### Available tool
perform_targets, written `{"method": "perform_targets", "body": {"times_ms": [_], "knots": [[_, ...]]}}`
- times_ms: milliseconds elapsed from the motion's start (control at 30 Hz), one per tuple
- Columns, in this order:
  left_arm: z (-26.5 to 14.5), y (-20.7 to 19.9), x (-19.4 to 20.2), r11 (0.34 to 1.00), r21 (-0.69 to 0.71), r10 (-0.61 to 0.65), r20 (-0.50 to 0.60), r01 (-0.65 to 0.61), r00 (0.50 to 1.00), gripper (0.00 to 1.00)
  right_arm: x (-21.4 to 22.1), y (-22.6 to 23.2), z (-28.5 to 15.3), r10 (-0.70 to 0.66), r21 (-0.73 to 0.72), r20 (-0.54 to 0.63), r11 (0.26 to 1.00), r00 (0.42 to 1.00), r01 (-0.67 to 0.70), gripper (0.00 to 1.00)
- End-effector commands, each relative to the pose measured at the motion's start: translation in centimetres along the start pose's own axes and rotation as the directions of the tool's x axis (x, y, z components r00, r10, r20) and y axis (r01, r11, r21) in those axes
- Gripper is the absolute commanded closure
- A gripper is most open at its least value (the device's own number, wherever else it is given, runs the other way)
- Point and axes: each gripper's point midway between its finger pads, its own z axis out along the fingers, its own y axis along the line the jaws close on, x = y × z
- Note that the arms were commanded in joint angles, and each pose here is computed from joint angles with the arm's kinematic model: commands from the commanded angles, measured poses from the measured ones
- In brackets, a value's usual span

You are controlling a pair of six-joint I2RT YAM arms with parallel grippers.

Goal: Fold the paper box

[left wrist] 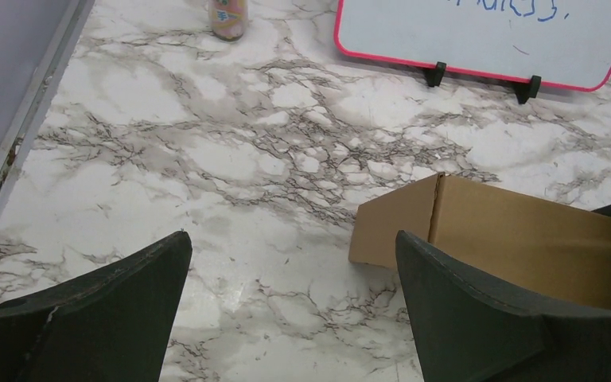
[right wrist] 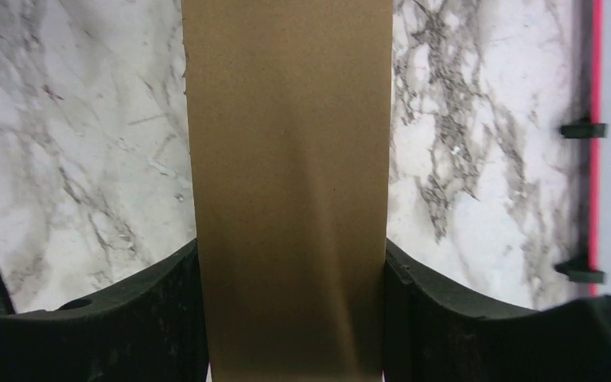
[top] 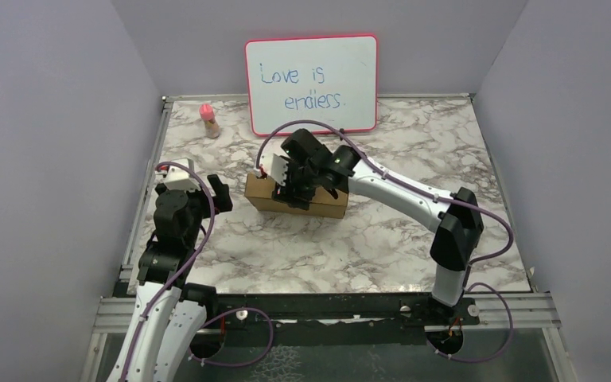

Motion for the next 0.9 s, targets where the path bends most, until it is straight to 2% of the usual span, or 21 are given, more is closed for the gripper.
{"method": "perform_targets", "body": {"times_ms": [0, 133, 267, 400, 467, 533, 633, 700, 867], "knots": [[-0.4, 0.1, -1.8, 1.000, -0.014, -0.006, 0.062, 0.007, 0.998, 0.01, -0.4, -3.1, -3.6, -0.159, 0.284, -0.088, 0.942, 0.983, 0.178, 0.61], [-0.6, 0.2, -1.9, 1.000, -0.018, -0.008, 0.070, 0.009, 0.997, 0.01, 0.2, -4.3, -3.9, -0.300, 0.441, -0.153, 0.832, 0.942, 0.337, 0.61], [-0.7, 0.3, -2.0, 1.000, -0.023, -0.008, 0.074, 0.009, 0.997, 0.01, 2.3, -4.9, -2.1, -0.403, 0.538, -0.211, 0.712, 0.890, 0.450, 0.59], [-0.8, 0.2, -2.0, 1.000, -0.022, -0.006, 0.075, 0.007, 0.997, 0.01, 3.6, -5.5, -0.9, -0.437, 0.641, -0.242, 0.599, 0.866, 0.481, 0.57], [-0.8, 0.3, -2.0, 1.000, -0.025, -0.006, 0.075, 0.008, 0.997, 0.01, 4.5, -5.4, -0.3, -0.436, 0.664, -0.237, 0.580, 0.868, 0.472, 0.53], [-0.9, 0.3, -2.0, 1.000, -0.026, -0.004, 0.078, 0.006, 0.997, 0.01, 5.5, -4.8, 0.6, -0.429, 0.651, -0.231, 0.600, 0.874, 0.466, 0.42], [-0.9, 0.4, -1.9, 1.000, -0.031, 0.000, 0.075, 0.003, 0.997, 0.01, 6.3, -4.2, 1.4, -0.390, 0.614, -0.221, 0.656, 0.894, 0.438, 0.23], [-0.9, 0.5, -1.9, 1.000, -0.031, -0.001, 0.077, 0.003, 0.997, 0.01, 6.8, -3.5, 1.8, -0.355, 0.574, -0.212, 0.709, 0.911, 0.410, 0.14], [-0.9, 0.4, -1.9, 1.000, -0.030, -0.001, 0.077, 0.003, 0.997, 0.01, 8.0, -0.9, 2.0, -0.256, 0.450, -0.189, 0.836, 0.948, 0.315, 0.04]]}}
